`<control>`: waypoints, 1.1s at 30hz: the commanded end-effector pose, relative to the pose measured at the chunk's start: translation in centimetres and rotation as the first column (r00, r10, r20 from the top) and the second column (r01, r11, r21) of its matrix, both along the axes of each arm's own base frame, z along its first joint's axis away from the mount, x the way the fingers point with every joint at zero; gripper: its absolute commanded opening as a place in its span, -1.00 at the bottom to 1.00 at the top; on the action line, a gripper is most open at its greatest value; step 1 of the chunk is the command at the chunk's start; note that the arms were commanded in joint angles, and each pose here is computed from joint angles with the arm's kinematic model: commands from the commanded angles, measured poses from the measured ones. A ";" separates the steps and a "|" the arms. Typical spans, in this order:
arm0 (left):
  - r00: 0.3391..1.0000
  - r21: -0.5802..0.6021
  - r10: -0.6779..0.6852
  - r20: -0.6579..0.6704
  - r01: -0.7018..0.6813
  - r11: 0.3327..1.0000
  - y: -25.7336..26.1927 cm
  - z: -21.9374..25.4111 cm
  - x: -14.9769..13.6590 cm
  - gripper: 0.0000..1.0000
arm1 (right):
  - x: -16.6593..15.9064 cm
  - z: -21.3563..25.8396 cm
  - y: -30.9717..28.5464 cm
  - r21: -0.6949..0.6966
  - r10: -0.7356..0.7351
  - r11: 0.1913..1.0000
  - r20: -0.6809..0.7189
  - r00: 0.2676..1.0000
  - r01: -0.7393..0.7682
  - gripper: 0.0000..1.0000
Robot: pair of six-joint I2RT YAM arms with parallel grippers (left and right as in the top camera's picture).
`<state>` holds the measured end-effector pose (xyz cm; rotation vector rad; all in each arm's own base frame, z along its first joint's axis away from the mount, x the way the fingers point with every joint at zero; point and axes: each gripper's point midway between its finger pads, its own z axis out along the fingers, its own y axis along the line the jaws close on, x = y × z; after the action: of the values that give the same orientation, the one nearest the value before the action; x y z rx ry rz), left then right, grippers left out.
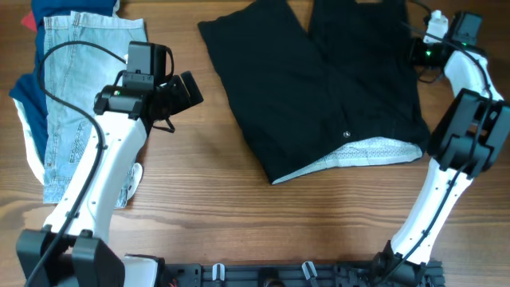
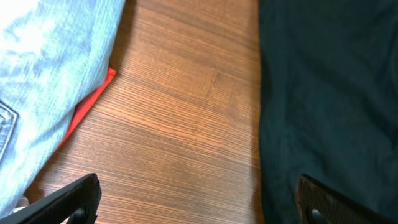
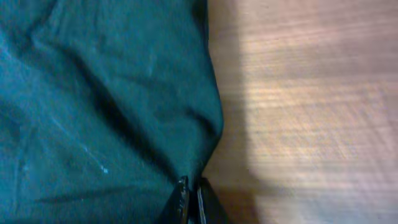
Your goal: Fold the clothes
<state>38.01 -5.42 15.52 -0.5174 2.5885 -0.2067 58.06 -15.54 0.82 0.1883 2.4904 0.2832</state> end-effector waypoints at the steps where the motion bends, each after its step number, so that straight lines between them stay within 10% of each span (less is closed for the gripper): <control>1: 0.999 -0.011 -0.031 -0.026 0.030 0.999 -1.2 -1.1 0.1 0.99 | -1.4 5.3 -4.2 -0.059 -0.123 0.991 0.014 0.992 0.124 -0.92; 9: 0.995 -0.003 -0.094 -0.032 0.094 0.996 -3.2 -3.2 1.5 1.00 | -7.6 4.8 -9.6 0.008 -0.416 0.906 -0.176 0.892 0.424 -0.86; 18: 0.949 -0.115 -0.314 0.023 0.314 0.942 -10.6 -5.2 2.8 1.00 | -10.4 10.4 -9.6 0.053 -0.382 0.917 -0.160 0.910 0.395 0.99; 33: 0.771 -0.329 -0.632 -0.076 0.579 0.746 -23.2 -8.2 -5.8 0.86 | -6.1 15.0 -1.0 0.036 -0.220 0.974 -0.043 0.974 0.222 1.00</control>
<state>33.90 -27.01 7.65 0.1913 2.8121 -0.7448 51.06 -17.76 15.93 0.5335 2.4805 0.2154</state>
